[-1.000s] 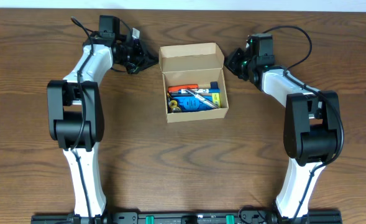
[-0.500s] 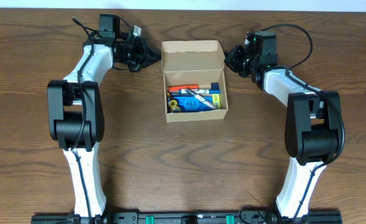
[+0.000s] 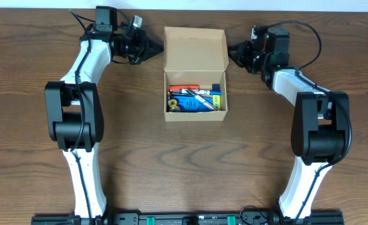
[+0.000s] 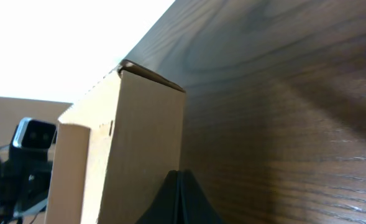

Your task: Pack container

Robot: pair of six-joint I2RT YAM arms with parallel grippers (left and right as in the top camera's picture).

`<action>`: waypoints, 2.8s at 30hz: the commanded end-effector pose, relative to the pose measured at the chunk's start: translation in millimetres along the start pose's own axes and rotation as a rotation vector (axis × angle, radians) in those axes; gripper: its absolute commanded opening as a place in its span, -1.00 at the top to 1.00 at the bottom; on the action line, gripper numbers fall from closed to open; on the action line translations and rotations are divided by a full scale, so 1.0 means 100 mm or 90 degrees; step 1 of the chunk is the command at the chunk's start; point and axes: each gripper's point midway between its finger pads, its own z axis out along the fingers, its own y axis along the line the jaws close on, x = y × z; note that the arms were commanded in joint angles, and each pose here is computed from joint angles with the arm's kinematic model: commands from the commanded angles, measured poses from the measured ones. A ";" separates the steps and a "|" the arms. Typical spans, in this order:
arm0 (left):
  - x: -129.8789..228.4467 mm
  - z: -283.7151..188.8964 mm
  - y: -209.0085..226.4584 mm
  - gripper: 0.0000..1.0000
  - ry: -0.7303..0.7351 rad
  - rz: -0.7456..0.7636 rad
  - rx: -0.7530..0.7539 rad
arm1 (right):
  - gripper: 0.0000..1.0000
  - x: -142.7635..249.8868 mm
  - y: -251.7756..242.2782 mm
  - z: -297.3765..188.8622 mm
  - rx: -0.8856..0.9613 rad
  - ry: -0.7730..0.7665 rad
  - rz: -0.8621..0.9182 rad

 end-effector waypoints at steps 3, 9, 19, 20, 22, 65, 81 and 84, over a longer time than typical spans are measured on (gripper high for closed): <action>0.08 0.01 -0.30 0.89 0.032 0.060 0.055 | 0.97 0.28 0.26 0.01 -0.103 0.090 -0.050; 0.19 -0.14 -0.40 0.89 0.029 0.129 0.020 | 0.97 0.29 0.51 -0.05 -0.181 0.104 -0.107; 0.33 -0.39 -0.62 0.89 0.019 0.226 -0.024 | 0.97 0.44 0.86 -0.21 -0.307 0.160 -0.190; 0.34 -0.41 -0.64 0.89 0.018 0.229 -0.024 | 0.97 0.46 0.89 -0.23 -0.319 0.166 -0.197; 0.35 -0.43 -0.68 0.89 0.017 0.236 -0.023 | 0.97 0.49 0.93 -0.27 -0.338 0.179 -0.210; 0.80 -0.90 -1.02 0.89 0.039 0.382 -0.080 | 0.97 0.90 1.21 -0.53 -0.476 0.309 -0.286; 0.76 -1.00 -0.65 0.89 0.043 0.352 -0.221 | 0.97 0.96 1.31 -0.50 -0.485 0.312 -0.305; 0.74 -1.01 -0.64 0.89 0.038 0.353 -0.220 | 0.96 0.97 1.31 -0.51 -0.486 0.314 -0.305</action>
